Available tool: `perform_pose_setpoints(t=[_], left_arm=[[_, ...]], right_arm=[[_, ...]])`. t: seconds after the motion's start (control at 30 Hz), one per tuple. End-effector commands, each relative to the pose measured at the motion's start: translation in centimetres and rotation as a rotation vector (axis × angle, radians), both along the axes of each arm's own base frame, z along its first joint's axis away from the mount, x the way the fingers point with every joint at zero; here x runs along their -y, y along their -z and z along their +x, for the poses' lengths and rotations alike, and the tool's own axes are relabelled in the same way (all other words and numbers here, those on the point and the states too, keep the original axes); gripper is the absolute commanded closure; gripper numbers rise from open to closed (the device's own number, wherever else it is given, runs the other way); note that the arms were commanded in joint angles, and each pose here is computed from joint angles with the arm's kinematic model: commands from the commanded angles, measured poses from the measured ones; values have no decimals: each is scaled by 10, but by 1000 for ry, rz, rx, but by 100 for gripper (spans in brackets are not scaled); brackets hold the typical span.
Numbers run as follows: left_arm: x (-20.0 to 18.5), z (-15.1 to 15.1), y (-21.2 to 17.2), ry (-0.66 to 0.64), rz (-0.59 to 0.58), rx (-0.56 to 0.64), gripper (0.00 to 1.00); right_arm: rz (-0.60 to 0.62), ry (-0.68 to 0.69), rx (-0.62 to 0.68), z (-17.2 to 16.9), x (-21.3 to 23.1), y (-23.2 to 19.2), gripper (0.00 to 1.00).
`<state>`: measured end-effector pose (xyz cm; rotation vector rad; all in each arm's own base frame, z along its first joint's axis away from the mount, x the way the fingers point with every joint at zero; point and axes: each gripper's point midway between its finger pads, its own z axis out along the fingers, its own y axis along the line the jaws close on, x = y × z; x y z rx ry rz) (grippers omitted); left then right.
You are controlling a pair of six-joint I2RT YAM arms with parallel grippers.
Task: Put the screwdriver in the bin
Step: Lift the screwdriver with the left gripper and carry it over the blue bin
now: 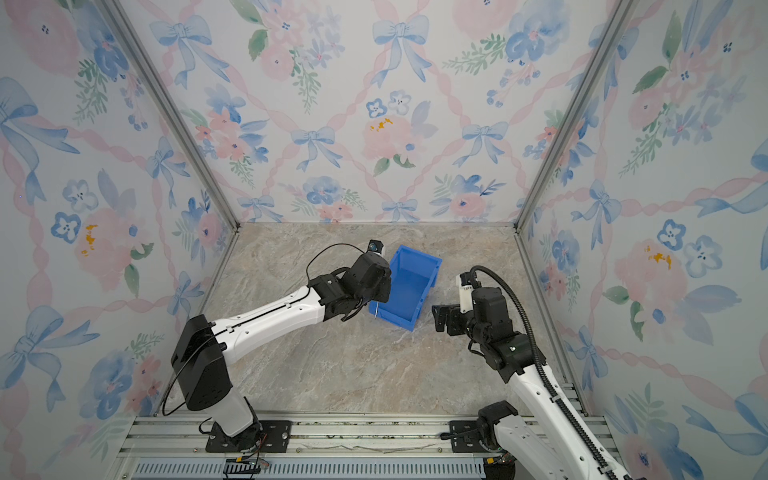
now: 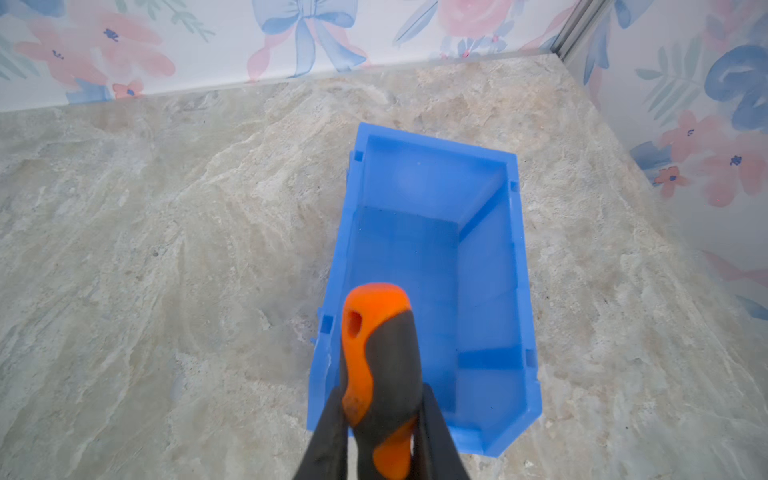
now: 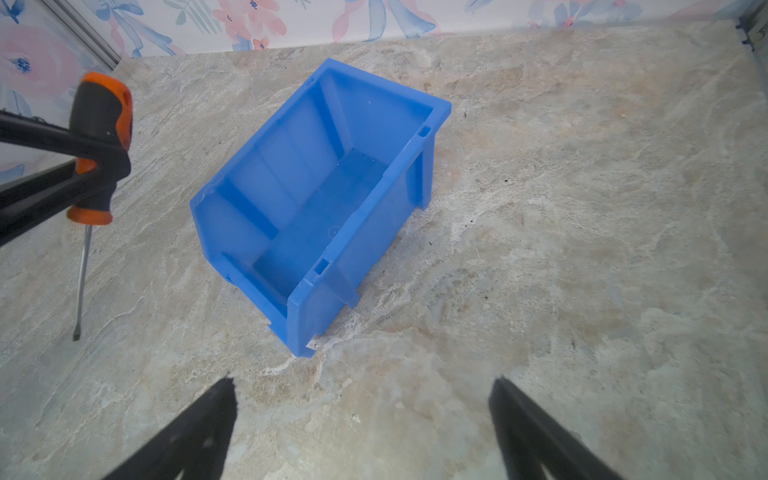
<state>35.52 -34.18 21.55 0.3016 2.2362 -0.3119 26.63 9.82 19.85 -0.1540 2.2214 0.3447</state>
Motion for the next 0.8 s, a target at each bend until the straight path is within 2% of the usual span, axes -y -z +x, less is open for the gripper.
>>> perform_pose_setpoints(t=[0.0, 0.3, 0.53, 0.77], left_arm=[[19, 12, 16, 46, 58, -3, 100], [60, 47, 40, 82, 85, 0, 100], [64, 74, 75, 74, 111, -39, 100], [69, 88, 104, 89, 133, -66, 100]], right_arm=[[12, 8, -35, -6, 2, 7, 3], [-1, 38, -31, -10, 12, 7, 3], [2, 57, -29, -11, 17, 7, 3], [2, 63, -32, -11, 19, 9, 3]])
